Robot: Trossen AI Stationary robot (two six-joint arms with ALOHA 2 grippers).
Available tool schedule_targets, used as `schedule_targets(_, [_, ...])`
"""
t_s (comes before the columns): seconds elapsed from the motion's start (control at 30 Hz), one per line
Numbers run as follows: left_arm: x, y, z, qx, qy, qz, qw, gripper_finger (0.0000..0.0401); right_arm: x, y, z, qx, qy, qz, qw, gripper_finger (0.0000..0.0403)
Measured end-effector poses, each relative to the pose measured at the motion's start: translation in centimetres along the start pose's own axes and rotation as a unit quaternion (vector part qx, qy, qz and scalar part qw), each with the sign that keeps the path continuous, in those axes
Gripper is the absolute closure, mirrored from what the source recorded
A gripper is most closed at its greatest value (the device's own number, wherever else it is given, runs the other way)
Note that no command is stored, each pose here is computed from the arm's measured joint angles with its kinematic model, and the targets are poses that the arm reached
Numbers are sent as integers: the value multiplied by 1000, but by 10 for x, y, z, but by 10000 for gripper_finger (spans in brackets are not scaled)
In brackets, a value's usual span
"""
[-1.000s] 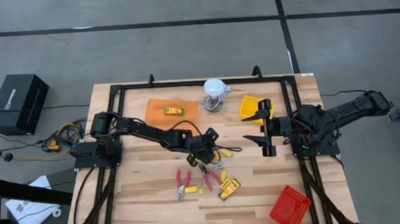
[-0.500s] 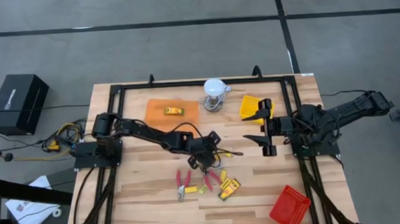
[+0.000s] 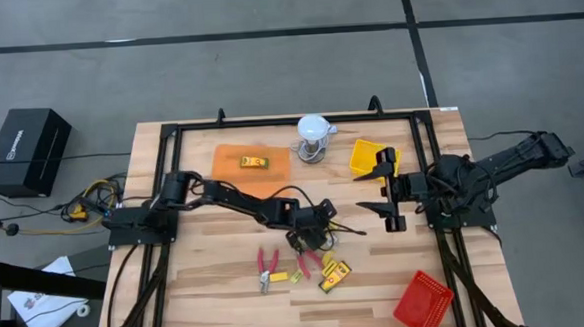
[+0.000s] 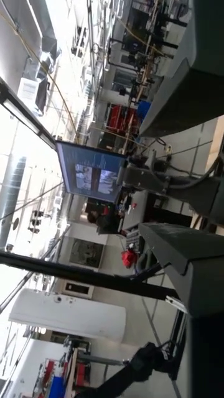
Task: Pick & Place School Supplies
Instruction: Put the yellow crayon pack into the orange bin
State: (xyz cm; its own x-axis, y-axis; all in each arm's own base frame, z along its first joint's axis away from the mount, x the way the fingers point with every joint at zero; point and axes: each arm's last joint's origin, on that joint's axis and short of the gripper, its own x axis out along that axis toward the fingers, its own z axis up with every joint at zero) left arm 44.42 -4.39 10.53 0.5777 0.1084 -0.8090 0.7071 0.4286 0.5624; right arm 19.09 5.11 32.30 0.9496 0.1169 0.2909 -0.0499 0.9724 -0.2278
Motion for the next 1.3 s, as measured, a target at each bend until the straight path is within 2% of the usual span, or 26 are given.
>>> schedule_targets(0.13, [10,-3,-4,-33,4,-6,999,277,0,3,0,-1,1,7,1000,174])
schedule_targets(0.27, [10,-3,-3,-75,7,2,997,344,0,3,0,-2,1,8,1000,174])
schedule_targets(0.4, [-7,3,8,-78,-9,30,996,346,0,2,0,-4,1,3,1000,174])
schedule_targets(0.47, [-17,3,12,-84,-15,26,996,346,0,1,1,-4,-2,2,1000,174])
schedule_targets(0.6, [-48,14,20,-106,-16,52,993,346,0,0,4,-2,-18,-3,1000,174])
schedule_targets(0.8, [-90,27,8,-123,29,123,984,346,1,-1,9,-1,-23,-5,1000,174])
schedule_targets(0.9, [-119,37,-4,-143,48,171,974,346,3,-2,14,-7,-24,-4,1000,174])
schedule_targets(1.03, [-150,40,-34,-179,85,202,959,346,5,-1,19,-11,-23,0,1000,175])
schedule_targets(1.13, [-180,40,-68,-222,105,224,943,346,5,-2,19,-11,-22,-1,1000,175])
schedule_targets(1.3, [-204,14,-130,-306,158,215,914,346,5,-2,18,-13,-19,-1,1000,175])
